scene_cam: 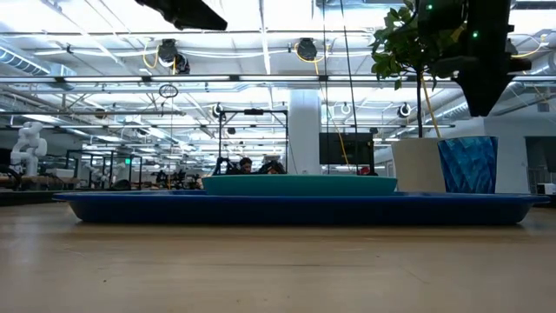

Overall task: Pick and place plate/cup/fork/spoon on tray
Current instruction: Put the blue cup on the blue tray to the top right of the light blue plate

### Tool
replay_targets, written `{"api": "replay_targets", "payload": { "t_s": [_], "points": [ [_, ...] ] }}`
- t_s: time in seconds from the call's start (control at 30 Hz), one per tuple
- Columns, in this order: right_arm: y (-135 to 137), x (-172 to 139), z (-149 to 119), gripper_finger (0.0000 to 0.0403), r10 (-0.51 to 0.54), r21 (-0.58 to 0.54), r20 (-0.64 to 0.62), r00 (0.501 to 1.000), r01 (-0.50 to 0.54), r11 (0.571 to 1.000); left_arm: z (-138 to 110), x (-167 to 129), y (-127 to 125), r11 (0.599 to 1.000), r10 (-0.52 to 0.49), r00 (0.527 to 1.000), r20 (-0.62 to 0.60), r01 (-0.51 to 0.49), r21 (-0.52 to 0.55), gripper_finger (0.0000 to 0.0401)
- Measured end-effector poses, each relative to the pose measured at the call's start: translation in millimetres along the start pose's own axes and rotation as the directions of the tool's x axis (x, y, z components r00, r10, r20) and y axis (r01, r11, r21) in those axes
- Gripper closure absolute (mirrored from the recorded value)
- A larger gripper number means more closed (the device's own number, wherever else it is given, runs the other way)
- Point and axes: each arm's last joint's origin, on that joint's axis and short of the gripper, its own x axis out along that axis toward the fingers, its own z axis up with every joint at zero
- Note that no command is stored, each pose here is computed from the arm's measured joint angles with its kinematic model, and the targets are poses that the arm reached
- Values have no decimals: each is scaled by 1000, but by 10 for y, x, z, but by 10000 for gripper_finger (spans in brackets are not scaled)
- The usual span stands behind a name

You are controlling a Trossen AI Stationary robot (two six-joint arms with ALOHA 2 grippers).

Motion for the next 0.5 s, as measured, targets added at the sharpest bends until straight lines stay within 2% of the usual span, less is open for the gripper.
{"api": "replay_targets", "payload": {
  "t_s": [0.23,0.5],
  "points": [
    [-1,20,-10,303,-6,18,-9,1000,6,1000,38,-194,52,990,-134,987,84,138,-32,334],
    [19,211,-80,303,-23,0,-71,997,23,1000,-5,-209,54,988,-141,987,73,145,-54,334]
  ]
}}
